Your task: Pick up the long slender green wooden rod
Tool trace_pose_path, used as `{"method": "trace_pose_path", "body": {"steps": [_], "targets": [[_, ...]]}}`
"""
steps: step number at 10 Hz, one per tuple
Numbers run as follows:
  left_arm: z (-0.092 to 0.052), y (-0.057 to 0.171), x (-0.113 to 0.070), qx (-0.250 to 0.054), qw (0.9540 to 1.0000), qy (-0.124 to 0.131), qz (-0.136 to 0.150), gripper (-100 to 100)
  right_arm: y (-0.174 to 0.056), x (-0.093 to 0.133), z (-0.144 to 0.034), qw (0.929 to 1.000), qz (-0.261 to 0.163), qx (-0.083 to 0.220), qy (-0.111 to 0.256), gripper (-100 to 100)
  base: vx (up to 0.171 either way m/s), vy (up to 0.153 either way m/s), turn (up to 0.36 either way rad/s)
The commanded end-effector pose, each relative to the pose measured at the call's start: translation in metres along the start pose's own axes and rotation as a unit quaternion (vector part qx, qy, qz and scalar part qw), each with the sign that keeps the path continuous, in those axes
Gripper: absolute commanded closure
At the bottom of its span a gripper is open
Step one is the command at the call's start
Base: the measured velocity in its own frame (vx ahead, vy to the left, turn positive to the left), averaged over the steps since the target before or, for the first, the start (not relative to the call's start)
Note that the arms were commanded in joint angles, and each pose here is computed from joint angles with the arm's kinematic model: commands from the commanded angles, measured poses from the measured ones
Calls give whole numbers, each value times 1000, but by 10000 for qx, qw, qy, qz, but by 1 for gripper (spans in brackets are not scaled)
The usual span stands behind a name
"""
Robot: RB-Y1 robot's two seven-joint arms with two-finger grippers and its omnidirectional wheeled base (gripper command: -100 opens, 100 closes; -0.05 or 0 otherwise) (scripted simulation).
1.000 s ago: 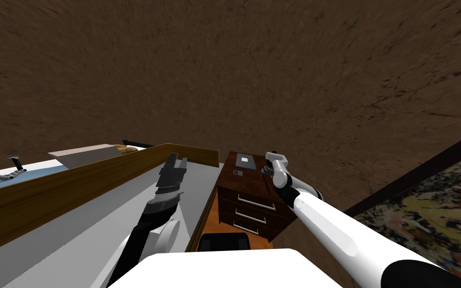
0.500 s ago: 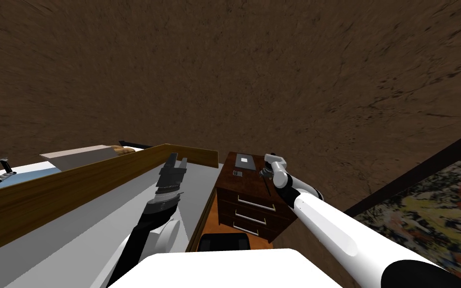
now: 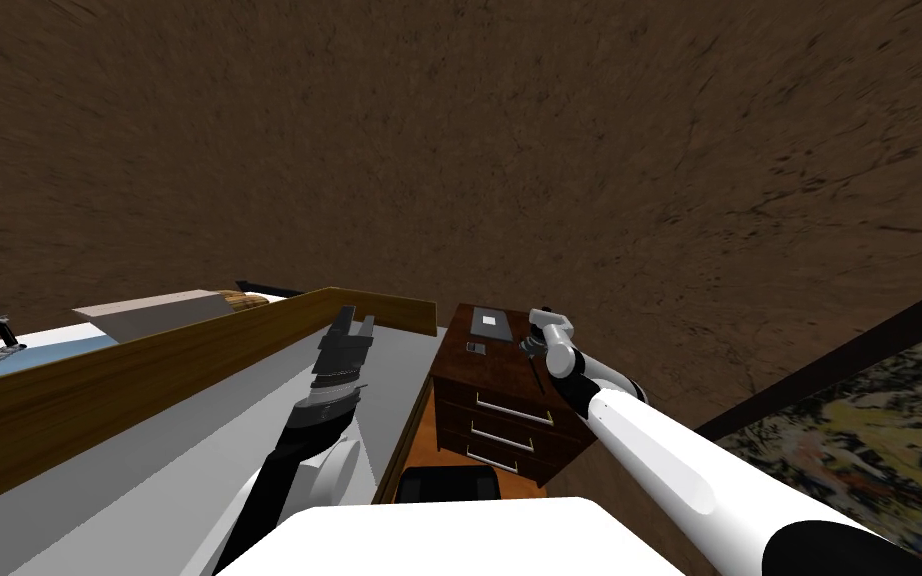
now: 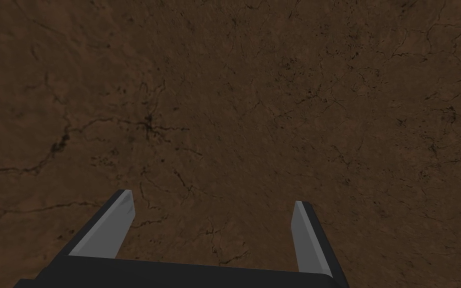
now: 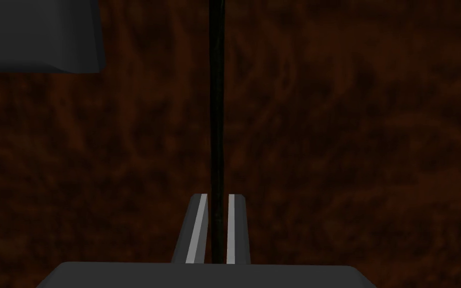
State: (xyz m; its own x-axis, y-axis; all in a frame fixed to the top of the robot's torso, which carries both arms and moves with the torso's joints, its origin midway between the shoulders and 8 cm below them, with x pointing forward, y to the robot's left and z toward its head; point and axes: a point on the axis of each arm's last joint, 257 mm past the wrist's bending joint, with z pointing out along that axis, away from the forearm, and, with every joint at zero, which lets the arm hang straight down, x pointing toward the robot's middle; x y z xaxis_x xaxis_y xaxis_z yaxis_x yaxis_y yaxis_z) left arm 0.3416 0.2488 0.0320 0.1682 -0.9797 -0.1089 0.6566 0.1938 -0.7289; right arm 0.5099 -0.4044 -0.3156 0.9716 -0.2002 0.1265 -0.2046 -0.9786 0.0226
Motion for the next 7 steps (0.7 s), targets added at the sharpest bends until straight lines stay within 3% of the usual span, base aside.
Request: {"method": "trace_pose_path", "body": {"steps": [1,2,3,4,6,7], "targets": [[0,0,0,0,10000,0,0,0,0,0,0,10000,0,0,0,100,0,0,0],[0,0,0,0,10000,0,0,0,0,0,0,10000,0,1,0,100,0,0,0],[0,0,0,0,10000,0,0,0,0,0,0,10000,0,1,-1,0,0,0,0],[0,0,0,0,10000,0,0,0,1,2,-9,10000,14,-5,-7,100,-29,-5,38],[0,0,0,0,10000,0,0,0,1,4,-11,10000,18,-6,10,100,-38,-10,22],[0,0,0,0,10000,0,0,0,1,4,-12,10000,18,-4,1,0,0,0,0]]}}
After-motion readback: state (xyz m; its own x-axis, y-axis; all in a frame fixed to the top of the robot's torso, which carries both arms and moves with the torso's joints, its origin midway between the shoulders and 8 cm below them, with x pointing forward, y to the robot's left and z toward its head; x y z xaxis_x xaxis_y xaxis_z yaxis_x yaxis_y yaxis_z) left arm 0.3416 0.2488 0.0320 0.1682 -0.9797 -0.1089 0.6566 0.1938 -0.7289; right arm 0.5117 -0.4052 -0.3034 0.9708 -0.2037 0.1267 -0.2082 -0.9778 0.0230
